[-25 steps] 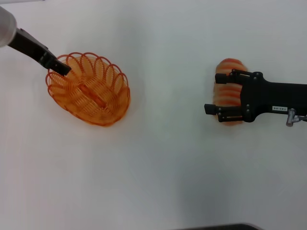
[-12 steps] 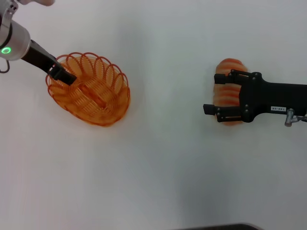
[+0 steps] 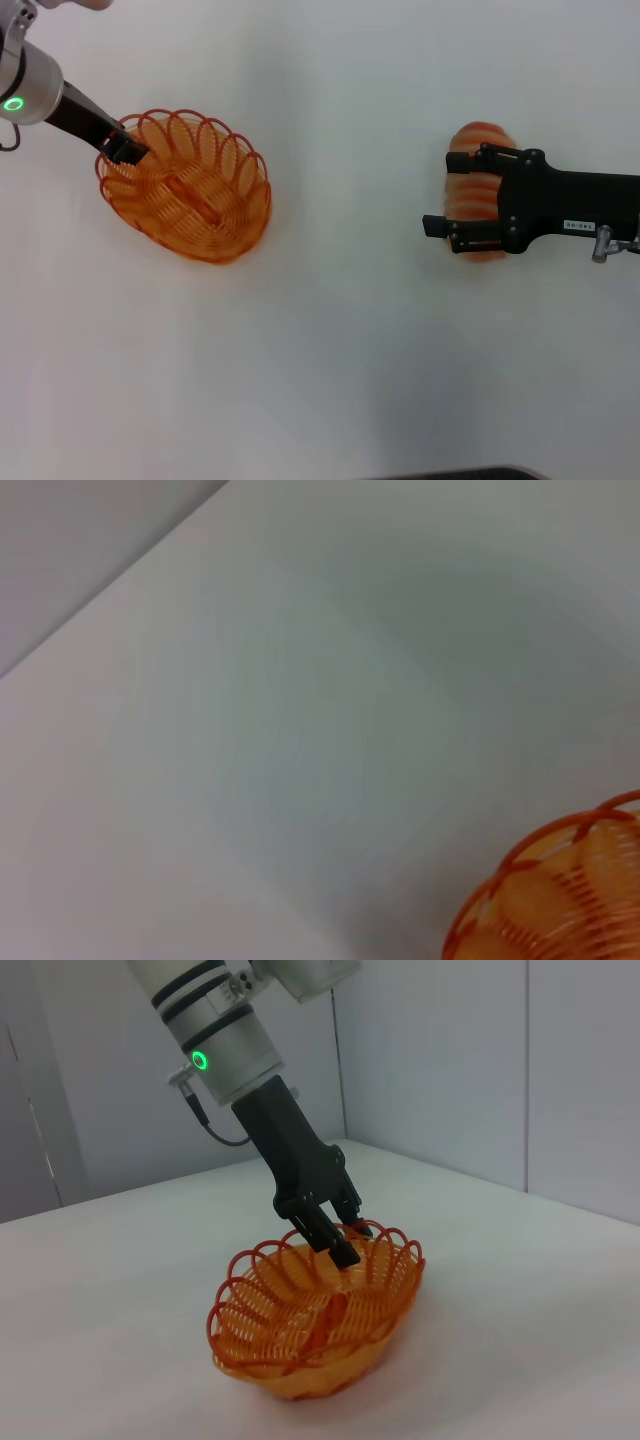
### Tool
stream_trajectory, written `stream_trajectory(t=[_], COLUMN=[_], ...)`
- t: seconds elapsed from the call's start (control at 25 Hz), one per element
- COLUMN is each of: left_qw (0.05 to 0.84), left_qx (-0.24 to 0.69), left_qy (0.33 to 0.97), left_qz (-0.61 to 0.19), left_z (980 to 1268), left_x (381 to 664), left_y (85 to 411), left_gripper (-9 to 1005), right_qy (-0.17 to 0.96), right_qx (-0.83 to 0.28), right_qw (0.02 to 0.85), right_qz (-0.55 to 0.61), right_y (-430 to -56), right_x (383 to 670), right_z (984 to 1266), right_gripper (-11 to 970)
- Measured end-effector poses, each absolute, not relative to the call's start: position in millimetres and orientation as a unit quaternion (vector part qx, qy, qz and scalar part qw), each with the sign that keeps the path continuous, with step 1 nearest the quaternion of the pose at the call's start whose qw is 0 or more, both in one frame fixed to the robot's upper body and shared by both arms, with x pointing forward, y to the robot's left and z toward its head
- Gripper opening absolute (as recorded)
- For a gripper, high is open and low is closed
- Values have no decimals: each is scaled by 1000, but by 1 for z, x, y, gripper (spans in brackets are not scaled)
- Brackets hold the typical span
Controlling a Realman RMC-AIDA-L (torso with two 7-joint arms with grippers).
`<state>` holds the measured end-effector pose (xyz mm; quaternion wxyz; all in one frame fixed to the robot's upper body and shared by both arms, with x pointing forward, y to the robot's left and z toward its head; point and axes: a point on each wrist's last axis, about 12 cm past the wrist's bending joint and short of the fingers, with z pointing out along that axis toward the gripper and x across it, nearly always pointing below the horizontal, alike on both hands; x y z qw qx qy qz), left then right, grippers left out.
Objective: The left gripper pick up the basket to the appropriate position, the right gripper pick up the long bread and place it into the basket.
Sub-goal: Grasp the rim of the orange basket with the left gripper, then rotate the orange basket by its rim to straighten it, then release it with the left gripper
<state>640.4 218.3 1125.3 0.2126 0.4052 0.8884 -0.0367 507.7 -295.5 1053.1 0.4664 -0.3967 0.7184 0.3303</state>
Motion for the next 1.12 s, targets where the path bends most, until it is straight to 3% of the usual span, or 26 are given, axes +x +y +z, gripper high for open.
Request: stream_trajectory(t=[0.16,0.48,0.84,1.12], left_qw=[214,203,195,185], left_qx=[394,340,244,145], left_qy=[893,917,941,951], left_qz=[-38,-54,-130,-200], left_z=[1126,1134,1158,1151], left_x=[641,643,634,615], left_y=[218,219,232,245], left_gripper=[506,156,91,72], right_qy=[718,717,712,712], right_qx=[-396,-395,-355,-280], right_qw=[467,469,509,557], right_qz=[330,331,328,324], right_y=[-295,-295,-296,-298], right_x=[508,508,515,522], right_z=[1053,1054,1059,1059], right_gripper=[906,903,899,896])
